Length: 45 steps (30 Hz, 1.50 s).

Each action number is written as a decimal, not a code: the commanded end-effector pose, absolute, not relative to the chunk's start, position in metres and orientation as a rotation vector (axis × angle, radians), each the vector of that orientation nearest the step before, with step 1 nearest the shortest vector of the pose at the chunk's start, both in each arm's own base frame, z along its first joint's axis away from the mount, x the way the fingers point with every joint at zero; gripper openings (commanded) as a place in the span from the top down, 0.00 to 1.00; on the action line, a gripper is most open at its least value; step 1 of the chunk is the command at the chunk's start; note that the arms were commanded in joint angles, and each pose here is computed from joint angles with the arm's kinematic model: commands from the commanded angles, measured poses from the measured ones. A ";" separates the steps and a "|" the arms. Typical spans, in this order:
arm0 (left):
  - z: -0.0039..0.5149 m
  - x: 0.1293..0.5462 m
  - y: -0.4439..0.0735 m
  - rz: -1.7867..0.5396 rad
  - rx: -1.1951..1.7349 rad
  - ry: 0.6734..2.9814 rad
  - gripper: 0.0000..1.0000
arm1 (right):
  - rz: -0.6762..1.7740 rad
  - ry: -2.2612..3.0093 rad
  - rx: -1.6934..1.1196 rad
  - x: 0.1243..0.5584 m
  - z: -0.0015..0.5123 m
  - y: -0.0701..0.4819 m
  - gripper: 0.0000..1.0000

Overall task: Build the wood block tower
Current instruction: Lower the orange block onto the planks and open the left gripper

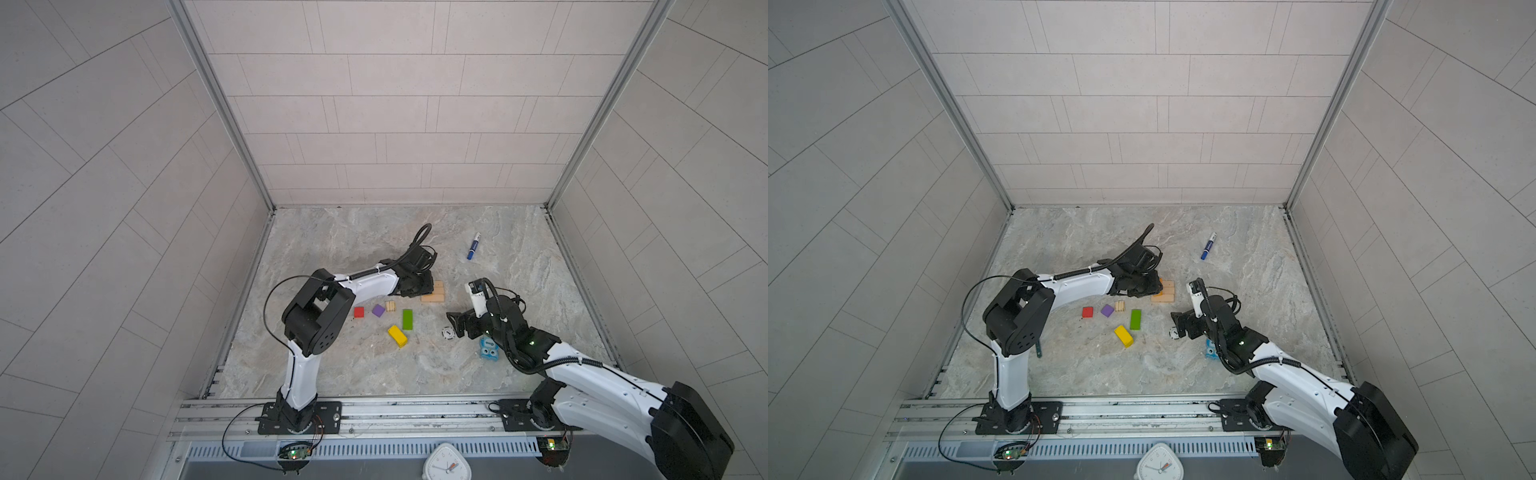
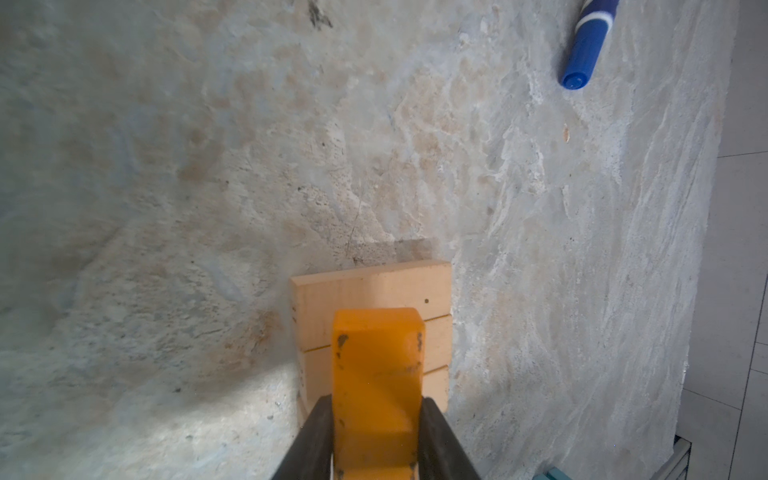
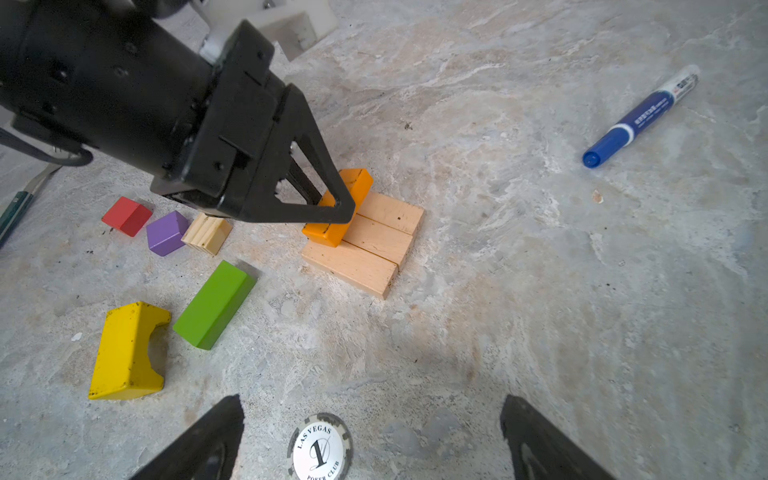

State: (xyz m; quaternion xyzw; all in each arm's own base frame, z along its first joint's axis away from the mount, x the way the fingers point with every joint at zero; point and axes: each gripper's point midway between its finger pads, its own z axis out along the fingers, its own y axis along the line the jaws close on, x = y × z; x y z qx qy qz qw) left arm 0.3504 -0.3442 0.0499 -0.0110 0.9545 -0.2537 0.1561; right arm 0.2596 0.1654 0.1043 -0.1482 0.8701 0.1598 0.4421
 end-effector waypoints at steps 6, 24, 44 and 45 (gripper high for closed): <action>0.053 0.355 -0.352 -0.731 -0.001 2.718 0.66 | 0.400 2.138 -0.363 0.264 0.113 0.166 0.02; 0.044 0.357 -0.351 -0.716 -0.018 2.722 0.66 | 0.411 2.142 -0.358 0.264 0.112 0.166 0.02; 0.041 0.354 -0.350 -0.710 -0.026 2.732 0.61 | 0.412 2.145 -0.352 0.265 0.112 0.165 0.02; 0.041 0.354 -0.349 -0.710 -0.028 2.732 0.61 | 0.412 2.146 -0.352 0.265 0.111 0.165 0.02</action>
